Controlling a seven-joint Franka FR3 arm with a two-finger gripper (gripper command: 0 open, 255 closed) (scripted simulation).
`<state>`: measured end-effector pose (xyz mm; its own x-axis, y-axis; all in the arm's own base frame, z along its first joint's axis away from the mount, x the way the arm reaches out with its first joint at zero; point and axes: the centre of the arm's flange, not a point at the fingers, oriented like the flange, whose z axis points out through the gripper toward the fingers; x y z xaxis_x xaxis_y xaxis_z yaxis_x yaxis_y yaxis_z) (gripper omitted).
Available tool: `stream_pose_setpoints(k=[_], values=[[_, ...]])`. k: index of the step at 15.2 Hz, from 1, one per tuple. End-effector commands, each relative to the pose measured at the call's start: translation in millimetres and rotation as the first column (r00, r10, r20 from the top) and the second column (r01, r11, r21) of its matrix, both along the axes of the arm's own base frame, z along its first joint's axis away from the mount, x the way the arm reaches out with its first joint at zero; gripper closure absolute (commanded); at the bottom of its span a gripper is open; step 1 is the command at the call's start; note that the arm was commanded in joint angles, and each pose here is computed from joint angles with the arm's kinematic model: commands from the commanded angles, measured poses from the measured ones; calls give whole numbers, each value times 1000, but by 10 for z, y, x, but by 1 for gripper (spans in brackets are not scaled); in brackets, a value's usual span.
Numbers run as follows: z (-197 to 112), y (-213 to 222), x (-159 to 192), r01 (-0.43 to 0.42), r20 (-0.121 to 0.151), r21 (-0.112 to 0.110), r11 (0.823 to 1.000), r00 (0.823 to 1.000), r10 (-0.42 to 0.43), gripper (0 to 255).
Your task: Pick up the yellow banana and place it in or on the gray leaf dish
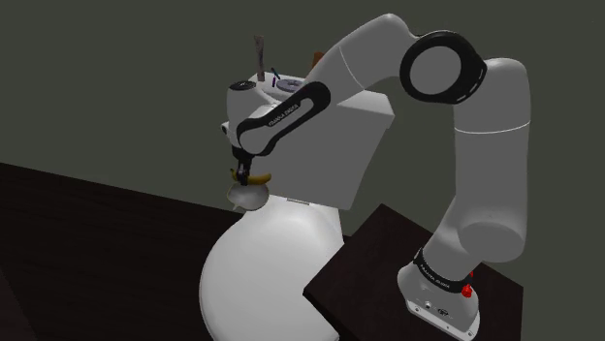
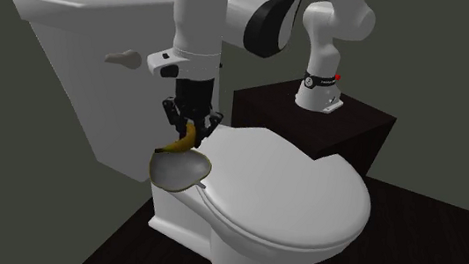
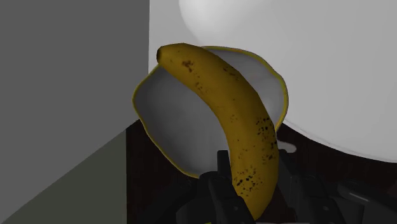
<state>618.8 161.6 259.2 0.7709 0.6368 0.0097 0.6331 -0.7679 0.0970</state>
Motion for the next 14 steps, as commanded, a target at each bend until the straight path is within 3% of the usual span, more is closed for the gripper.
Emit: stream_pose_setpoints(k=[1, 14], values=[[-105, 0, 22, 0, 0, 0, 1000, 1000, 0, 255], [-729, 0, 22, 0, 0, 0, 1000, 1000, 0, 255]])
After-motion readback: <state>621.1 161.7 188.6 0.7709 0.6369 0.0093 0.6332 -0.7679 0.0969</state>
